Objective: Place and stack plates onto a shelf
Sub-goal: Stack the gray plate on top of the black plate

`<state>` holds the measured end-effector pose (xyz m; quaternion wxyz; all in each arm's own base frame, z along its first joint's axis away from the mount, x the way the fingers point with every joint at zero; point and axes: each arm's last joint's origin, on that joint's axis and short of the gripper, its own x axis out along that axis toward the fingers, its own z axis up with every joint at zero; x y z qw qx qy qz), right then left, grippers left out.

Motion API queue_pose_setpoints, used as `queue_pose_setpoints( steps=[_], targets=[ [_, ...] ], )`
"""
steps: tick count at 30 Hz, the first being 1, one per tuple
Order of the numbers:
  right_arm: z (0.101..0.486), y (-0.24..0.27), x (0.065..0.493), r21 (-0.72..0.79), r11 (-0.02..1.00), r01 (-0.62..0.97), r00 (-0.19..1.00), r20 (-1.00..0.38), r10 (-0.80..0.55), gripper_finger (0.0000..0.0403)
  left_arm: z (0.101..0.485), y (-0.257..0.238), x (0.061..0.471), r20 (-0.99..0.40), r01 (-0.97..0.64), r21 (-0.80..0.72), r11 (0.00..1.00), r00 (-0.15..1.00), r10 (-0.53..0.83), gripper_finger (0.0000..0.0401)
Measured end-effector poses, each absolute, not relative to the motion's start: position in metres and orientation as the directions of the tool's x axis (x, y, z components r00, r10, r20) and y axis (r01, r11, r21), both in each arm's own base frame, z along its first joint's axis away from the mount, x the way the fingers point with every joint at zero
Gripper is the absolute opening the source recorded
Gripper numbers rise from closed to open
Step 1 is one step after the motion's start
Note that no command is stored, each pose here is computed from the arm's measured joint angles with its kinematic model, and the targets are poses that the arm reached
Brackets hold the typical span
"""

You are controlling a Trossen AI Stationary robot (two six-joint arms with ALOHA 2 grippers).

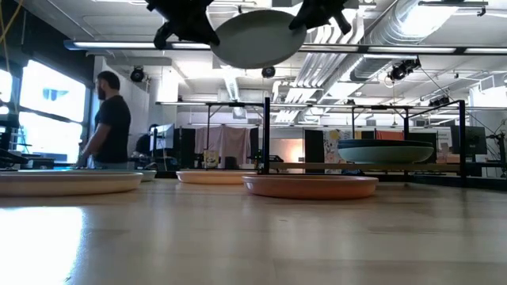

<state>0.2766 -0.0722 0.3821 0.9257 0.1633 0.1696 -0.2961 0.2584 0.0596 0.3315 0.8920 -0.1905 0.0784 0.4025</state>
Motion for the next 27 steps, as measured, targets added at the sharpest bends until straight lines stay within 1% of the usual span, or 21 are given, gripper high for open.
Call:
queue_pose_setpoints(
  steps=[5, 12, 16, 21, 27],
  targets=[
    [0.380, -0.072, 0.276, 0.205, 0.763, 0.613, 0.756, -0.431, -0.493, 0.0004, 0.332, 0.059, 0.259, -0.291, -0.736, -0.208, 0.644, 0.675, 0.678, 0.0029],
    [0.379, -0.072, 0.275, 0.207, 0.763, 0.612, 0.754, -0.444, -0.485, 0.0002, 0.333, 0.064, 0.260, -0.298, -0.653, -0.250, 0.715, 0.754, 0.585, 0.0047],
    [0.379, -0.072, 0.275, 0.207, 0.763, 0.612, 0.754, -0.444, -0.485, 0.0001, 0.333, 0.070, 0.260, -0.312, -0.604, -0.285, 0.744, 0.793, 0.524, 0.0069],
    [0.378, -0.072, 0.275, 0.202, 0.762, 0.615, 0.749, -0.452, -0.484, 0.0000, 0.333, 0.076, 0.259, -0.320, -0.559, -0.357, 0.748, 0.826, 0.465, 0.0101],
    [0.376, -0.075, 0.270, 0.181, 0.756, 0.629, 0.727, -0.483, -0.488, 0.0001, 0.341, 0.082, 0.259, -0.238, -0.507, -0.420, 0.753, 0.862, 0.448, 0.0125]
  ],
)
